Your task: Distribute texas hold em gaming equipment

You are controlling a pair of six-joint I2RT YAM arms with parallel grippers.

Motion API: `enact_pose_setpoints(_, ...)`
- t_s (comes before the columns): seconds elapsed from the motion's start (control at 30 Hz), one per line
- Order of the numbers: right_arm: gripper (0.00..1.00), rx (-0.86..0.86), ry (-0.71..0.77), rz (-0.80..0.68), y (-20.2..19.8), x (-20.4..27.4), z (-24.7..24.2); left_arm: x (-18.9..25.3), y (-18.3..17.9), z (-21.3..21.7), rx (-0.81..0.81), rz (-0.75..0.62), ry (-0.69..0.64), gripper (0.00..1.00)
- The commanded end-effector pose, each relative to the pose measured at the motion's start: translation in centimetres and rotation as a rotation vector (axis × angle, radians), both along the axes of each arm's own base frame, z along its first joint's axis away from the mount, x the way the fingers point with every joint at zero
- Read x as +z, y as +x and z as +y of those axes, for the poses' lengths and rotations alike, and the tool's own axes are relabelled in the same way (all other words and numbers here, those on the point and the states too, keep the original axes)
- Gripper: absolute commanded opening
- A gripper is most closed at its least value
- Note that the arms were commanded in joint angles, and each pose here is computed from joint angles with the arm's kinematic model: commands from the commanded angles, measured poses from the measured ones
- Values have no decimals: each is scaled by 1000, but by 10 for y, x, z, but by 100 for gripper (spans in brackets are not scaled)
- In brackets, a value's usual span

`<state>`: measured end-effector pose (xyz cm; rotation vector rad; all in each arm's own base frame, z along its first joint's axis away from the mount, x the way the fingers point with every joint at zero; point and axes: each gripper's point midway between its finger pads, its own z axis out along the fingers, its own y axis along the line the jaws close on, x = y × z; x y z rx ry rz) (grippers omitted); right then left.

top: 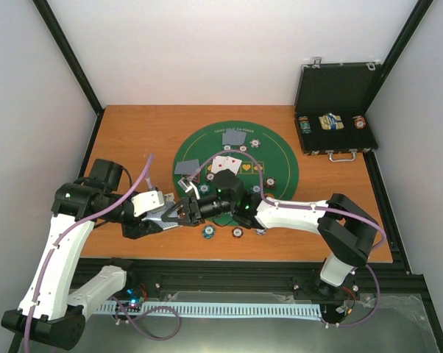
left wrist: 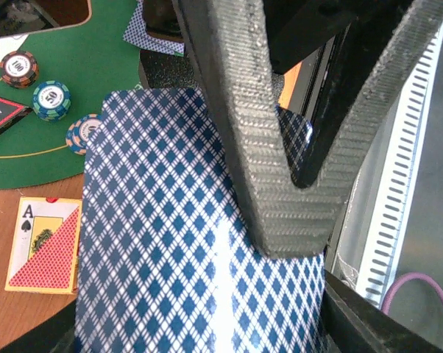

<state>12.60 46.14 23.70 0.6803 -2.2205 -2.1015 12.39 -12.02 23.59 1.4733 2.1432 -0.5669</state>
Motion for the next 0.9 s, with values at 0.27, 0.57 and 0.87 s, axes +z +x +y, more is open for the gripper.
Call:
enact_pose_setpoints(0.27, 54, -104, -156, 42, 24, -36, -26, 23, -4, -9, -19, -48, -81, 13)
enact_pose_setpoints(0.57, 36, -110, -155, 7, 26, -16, -32, 23, -4, -10, -20, -46, -85, 13)
enact_pose_setpoints(0.87, 3, -144, -149, -18, 35, 1, -47, 20, -3, -9, -18, -42, -73, 13)
